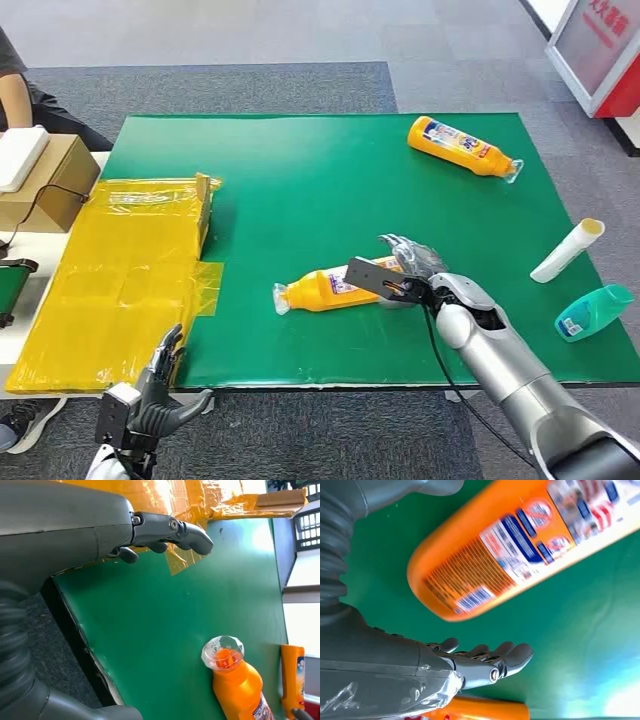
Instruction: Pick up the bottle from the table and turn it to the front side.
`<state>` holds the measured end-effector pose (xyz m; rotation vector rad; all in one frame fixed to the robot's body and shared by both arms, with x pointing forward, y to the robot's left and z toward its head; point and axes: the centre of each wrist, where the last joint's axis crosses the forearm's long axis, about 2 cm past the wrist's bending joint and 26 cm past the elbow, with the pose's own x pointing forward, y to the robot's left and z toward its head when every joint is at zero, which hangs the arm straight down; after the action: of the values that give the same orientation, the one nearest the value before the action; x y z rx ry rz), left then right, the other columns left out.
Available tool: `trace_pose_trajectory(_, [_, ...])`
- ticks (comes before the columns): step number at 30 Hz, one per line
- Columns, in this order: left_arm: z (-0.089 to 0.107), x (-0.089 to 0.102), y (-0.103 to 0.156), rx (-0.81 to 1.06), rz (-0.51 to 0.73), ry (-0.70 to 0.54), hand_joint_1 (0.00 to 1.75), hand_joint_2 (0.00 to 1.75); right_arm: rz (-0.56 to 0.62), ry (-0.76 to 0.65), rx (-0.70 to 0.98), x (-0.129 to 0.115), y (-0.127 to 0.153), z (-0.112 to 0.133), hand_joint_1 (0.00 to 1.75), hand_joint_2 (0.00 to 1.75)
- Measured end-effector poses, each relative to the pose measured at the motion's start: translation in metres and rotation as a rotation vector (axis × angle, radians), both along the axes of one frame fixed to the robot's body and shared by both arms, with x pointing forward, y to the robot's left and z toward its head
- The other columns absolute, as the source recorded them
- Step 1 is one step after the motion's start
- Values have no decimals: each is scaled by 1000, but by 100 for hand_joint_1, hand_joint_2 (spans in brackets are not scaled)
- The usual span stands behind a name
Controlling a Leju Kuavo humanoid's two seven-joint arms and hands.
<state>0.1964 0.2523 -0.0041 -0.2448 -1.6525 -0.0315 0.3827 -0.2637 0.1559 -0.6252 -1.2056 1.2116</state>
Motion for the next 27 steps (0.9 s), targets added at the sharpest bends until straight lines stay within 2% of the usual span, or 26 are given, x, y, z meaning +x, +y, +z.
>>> trace_pose_trajectory(12, [0, 6, -1, 1, -14, -9, 0, 175, 43, 23, -79, 23, 12, 18, 0, 175])
trace_pose_trajectory(17, [0, 10, -2, 0, -16, -12, 0, 175, 50, 94, -126, 34, 16, 8, 0, 175])
trace_pose_trajectory(25, [-3, 12, -3, -6, -17, -12, 0, 175, 42, 197, -166, 37, 14, -11, 0, 175])
trace_pose_trajectory(26, [-3, 12, -3, -6, -17, -13, 0, 175, 42, 204, -169, 38, 14, -12, 4, 175])
trace_pose_trajectory(27, [-3, 13, -3, -6, -17, -13, 0, 175, 43, 210, -173, 38, 14, -13, 43, 175])
